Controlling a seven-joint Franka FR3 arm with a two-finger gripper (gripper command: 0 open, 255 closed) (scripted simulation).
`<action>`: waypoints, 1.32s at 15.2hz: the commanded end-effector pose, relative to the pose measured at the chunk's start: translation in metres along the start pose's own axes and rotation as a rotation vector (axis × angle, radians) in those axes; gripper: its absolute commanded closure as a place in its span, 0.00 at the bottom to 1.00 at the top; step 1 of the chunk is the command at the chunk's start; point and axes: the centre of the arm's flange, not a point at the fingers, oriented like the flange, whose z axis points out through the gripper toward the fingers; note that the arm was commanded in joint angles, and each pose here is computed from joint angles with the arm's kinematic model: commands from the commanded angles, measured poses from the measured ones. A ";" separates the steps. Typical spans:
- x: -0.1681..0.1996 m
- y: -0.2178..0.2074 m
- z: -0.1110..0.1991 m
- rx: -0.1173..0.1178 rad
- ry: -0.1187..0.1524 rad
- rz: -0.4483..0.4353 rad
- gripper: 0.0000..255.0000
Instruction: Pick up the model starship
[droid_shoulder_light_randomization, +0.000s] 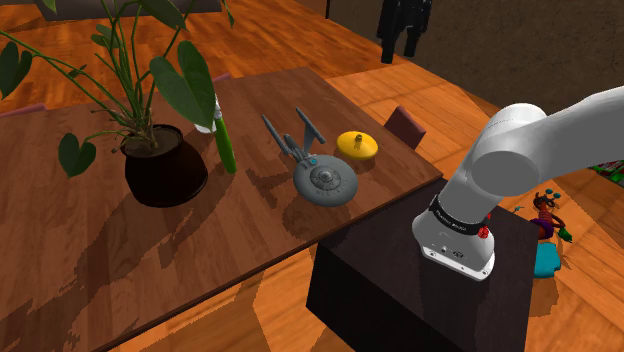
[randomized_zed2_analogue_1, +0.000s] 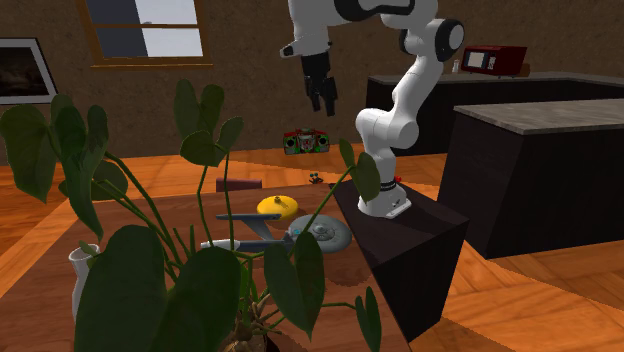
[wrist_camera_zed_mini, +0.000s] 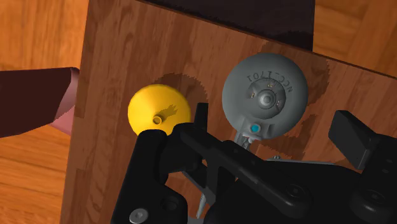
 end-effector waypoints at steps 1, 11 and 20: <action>0.000 0.000 0.000 0.000 0.000 0.000 0.00; 0.072 -0.007 0.105 -0.013 0.052 0.104 0.00; 0.141 -0.006 0.197 -0.025 0.098 0.198 0.00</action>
